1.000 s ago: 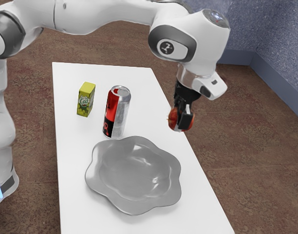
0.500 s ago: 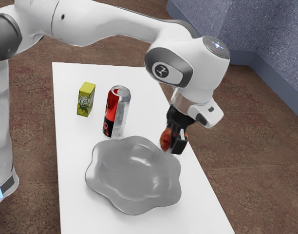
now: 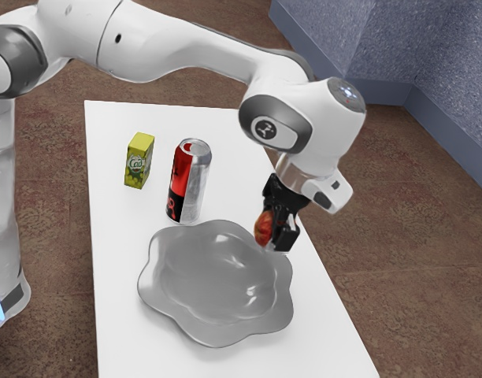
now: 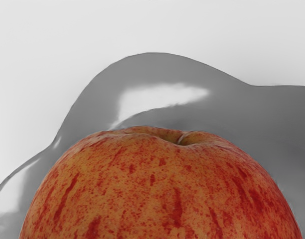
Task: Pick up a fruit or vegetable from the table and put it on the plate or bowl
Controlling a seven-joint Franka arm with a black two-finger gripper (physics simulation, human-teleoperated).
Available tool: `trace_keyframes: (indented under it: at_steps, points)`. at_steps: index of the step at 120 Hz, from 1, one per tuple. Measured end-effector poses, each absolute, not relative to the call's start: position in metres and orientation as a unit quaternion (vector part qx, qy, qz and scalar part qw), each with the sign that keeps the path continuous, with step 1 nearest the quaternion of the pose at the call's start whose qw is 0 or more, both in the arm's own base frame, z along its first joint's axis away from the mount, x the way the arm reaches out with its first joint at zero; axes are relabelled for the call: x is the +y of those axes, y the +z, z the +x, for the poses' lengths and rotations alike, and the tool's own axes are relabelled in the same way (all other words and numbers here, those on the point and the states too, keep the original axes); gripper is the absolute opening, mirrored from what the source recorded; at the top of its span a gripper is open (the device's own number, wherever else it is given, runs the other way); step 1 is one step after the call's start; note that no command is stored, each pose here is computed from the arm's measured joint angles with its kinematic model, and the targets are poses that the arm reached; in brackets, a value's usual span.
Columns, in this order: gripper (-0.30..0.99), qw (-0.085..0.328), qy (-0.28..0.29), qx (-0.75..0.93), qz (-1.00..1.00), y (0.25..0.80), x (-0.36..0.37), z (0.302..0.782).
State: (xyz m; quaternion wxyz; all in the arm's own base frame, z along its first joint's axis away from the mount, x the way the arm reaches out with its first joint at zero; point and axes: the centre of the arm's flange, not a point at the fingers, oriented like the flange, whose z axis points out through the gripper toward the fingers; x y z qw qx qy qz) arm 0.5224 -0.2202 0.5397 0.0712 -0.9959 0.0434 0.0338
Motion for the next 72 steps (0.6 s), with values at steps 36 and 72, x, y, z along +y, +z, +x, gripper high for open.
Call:
trace_keyframes:
  at_steps: [36,72]
  points:
    - [0.39,0.081,0.041,0.056,-0.994,0.532,-0.236,0.502]
    - [0.39,0.107,0.159,0.112,-0.975,0.503,-0.312,0.42]
